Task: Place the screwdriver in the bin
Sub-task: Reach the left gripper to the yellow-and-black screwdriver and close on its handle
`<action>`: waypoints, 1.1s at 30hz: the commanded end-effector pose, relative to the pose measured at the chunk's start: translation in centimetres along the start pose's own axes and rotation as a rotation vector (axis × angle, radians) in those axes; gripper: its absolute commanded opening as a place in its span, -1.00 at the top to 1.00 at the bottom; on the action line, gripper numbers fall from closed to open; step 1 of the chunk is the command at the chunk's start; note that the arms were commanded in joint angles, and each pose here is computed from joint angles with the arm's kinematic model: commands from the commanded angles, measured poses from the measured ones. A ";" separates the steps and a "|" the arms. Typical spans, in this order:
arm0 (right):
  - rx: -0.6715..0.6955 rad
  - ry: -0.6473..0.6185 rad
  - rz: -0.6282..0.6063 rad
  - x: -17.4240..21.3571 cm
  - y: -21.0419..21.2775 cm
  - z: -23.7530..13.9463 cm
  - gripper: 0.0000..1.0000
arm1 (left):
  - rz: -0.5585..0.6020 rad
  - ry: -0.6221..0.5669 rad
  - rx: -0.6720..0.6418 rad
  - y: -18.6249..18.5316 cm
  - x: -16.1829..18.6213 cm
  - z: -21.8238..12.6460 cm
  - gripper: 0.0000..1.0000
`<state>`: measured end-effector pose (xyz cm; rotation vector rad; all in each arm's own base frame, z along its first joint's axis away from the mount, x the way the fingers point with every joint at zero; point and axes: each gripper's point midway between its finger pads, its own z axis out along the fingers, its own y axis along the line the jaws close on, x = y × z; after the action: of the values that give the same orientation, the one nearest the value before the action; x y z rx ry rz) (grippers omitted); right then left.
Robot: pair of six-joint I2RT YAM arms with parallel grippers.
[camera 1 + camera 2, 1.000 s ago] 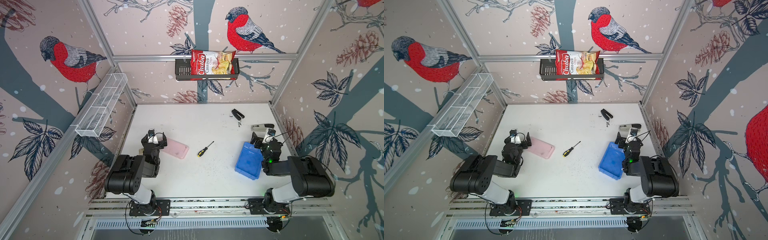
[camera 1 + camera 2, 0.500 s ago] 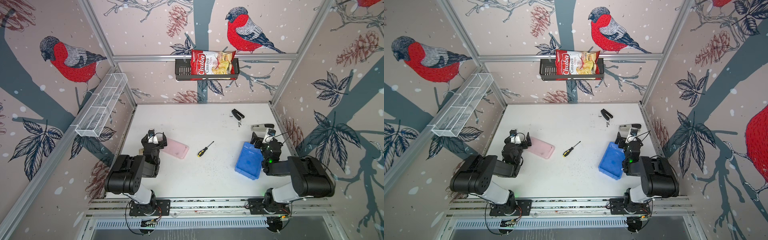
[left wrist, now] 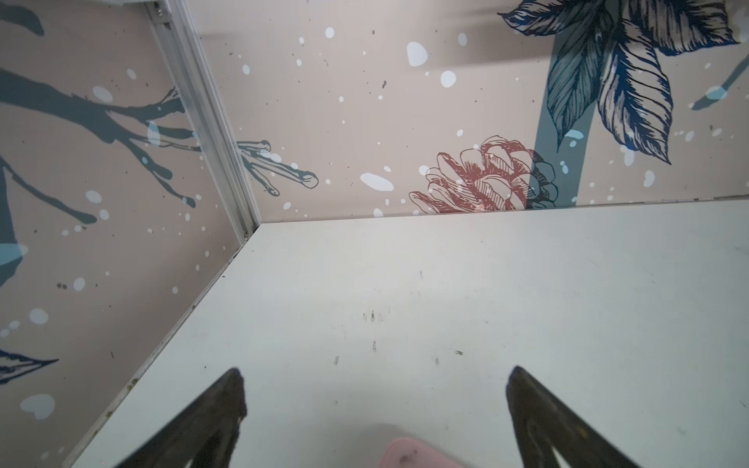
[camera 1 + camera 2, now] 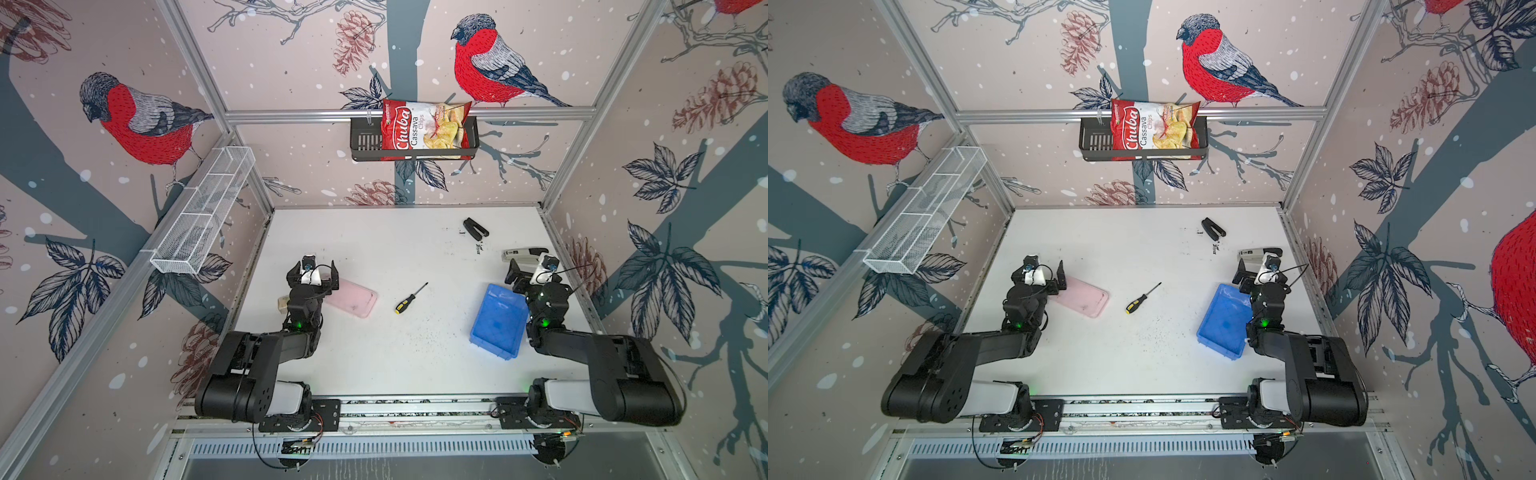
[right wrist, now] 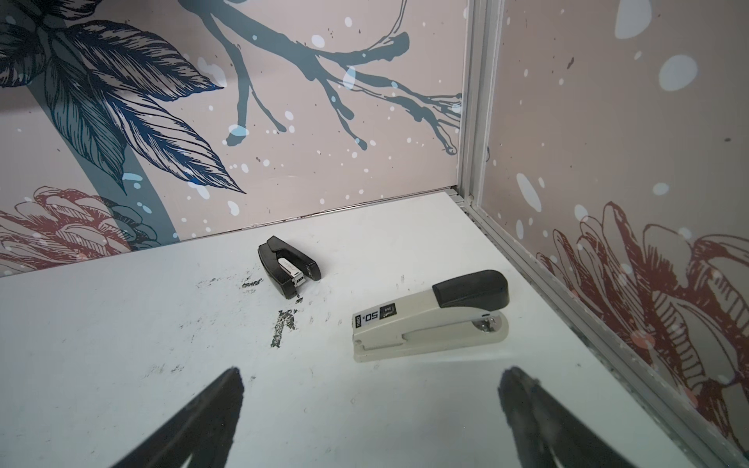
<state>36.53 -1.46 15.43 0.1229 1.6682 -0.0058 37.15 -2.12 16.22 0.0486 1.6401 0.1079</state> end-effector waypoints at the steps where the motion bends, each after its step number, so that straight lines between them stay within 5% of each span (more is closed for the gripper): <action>1: -0.024 0.015 -0.012 -0.3 0.5 -0.1 -0.99 | 0.074 0.035 0.087 -1.9 0.0 -0.1 -0.98; 16: -0.120 -0.030 -0.032 -3.7 3.4 -2.5 -1.00 | 0.048 0.154 0.542 -10.5 -2.2 -1.8 -0.98; 33: -0.482 0.055 -0.247 -5.0 11.6 -9.3 -0.99 | 0.044 0.423 0.742 -20.8 -0.5 -5.1 -0.97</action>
<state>29.82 9.05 24.03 -0.3319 1.5987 0.1814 33.23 -22.64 16.14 0.6937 1.9422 -0.4831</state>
